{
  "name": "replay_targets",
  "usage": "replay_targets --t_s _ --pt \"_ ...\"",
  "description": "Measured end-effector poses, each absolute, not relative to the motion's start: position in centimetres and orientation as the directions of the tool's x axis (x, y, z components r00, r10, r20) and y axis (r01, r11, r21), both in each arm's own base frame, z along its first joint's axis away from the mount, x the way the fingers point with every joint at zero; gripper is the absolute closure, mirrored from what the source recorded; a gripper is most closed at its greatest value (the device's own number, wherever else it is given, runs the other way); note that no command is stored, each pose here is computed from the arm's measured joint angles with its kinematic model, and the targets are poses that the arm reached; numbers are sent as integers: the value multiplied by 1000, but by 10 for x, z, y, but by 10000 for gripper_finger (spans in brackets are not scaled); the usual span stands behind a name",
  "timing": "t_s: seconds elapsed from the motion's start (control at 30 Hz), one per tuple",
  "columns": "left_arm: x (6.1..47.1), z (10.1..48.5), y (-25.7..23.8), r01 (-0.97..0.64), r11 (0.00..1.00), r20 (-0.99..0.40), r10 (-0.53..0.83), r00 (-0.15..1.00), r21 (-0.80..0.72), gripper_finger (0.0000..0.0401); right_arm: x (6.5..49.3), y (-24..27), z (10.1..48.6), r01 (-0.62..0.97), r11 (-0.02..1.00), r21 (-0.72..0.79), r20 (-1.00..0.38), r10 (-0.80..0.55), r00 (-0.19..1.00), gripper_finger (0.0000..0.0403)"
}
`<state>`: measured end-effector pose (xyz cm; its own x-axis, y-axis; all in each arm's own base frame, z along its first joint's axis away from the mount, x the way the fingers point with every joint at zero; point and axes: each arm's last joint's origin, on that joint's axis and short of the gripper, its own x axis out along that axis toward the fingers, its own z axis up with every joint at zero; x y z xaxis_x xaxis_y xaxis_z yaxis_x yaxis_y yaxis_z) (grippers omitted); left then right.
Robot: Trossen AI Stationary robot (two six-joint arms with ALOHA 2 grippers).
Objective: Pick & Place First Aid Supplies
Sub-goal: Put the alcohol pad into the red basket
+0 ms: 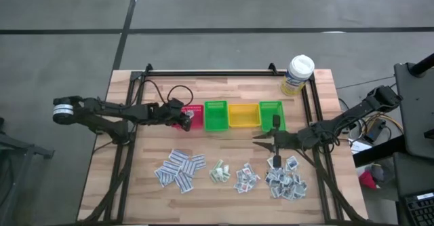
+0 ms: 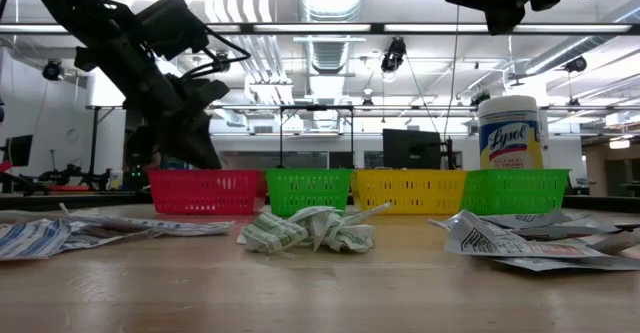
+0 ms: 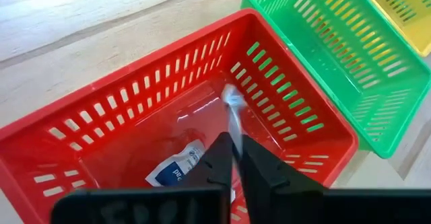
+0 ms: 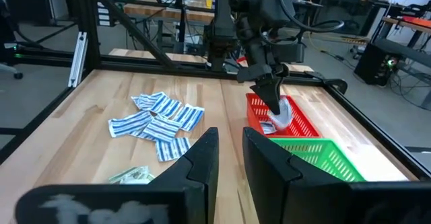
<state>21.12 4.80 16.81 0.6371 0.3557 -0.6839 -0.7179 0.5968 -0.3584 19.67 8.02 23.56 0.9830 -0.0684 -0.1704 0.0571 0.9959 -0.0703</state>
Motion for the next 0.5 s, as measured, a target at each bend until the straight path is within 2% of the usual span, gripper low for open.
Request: replay_targets --t_s 0.27,0.5 --pt "211 168 48 -718 597 -683 356 637 -358 297 197 80 236 57 996 -70 -170 -69 983 330" --pt "215 181 48 -677 638 -650 344 677 -368 282 197 80 236 57 996 -70 -170 -69 983 320"
